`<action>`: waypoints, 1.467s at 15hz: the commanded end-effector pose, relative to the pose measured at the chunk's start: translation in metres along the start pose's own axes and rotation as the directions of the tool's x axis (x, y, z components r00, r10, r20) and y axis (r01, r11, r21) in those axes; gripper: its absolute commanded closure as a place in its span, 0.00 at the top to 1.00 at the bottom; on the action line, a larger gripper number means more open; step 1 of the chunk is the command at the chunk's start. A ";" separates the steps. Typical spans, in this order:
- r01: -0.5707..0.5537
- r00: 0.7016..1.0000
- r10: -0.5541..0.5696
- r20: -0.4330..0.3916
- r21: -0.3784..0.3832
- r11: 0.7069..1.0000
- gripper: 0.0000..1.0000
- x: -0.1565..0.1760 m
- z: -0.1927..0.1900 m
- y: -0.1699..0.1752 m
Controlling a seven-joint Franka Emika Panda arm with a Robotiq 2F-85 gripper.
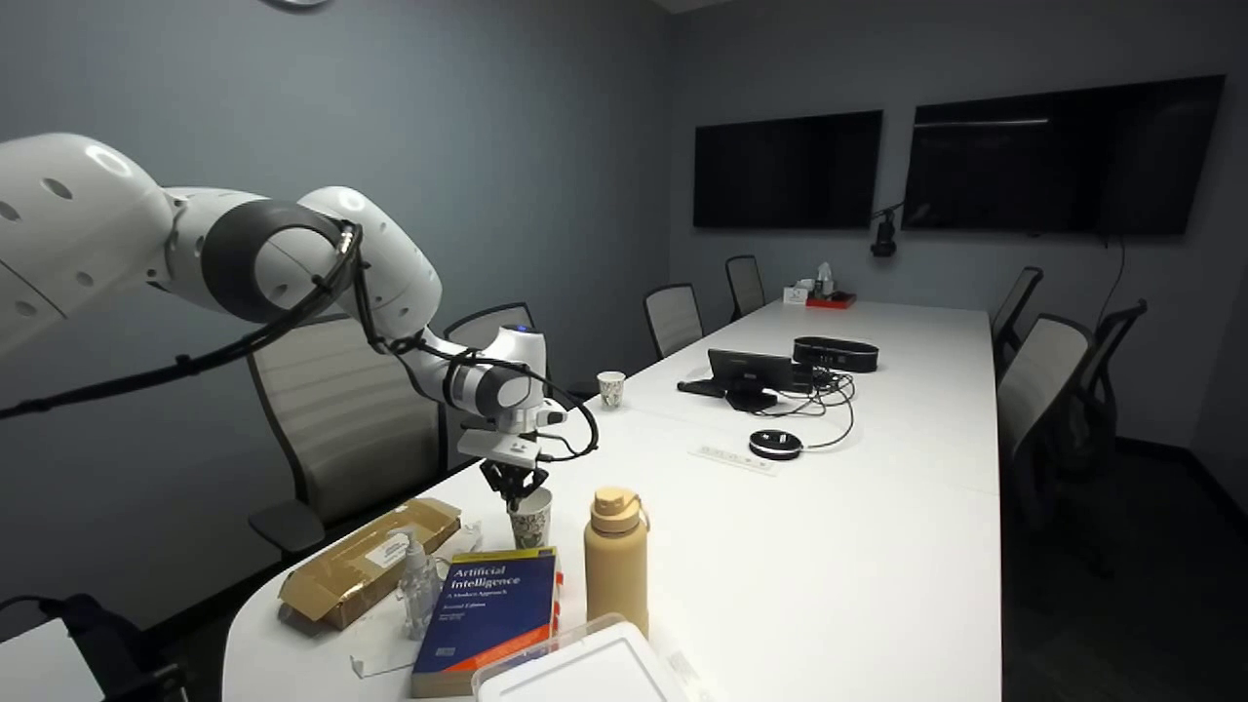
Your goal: Move the cup on the left forwards.
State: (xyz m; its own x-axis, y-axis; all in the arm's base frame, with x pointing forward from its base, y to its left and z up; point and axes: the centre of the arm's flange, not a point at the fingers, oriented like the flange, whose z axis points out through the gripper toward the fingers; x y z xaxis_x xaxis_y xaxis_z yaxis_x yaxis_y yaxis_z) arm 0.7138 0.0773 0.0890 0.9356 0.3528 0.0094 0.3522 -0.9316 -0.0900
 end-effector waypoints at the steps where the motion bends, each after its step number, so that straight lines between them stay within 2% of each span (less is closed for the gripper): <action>1: -0.025 1.000 0.025 -0.001 -0.034 0.999 0.01 0.001 -0.010 -0.008; 4: -0.048 0.998 0.046 -0.033 -0.080 0.996 0.01 0.005 -0.038 -0.018; 7: -0.095 0.994 0.088 -0.056 -0.129 0.987 0.01 0.009 -0.085 -0.040; 12: -0.265 0.964 0.265 -0.026 -0.194 0.944 0.01 -0.007 -0.160 -0.087; 16: -0.436 0.897 0.441 -0.023 -0.201 0.877 0.01 -0.057 -0.199 -0.120; 22: -0.666 0.738 0.674 -0.035 -0.192 0.720 0.01 -0.143 -0.196 -0.135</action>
State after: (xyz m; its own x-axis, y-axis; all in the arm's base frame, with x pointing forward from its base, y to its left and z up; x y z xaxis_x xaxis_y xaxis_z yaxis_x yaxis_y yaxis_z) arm 0.6091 0.1533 0.2947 0.9653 -0.2600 -0.0255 -0.2555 -0.9598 0.1158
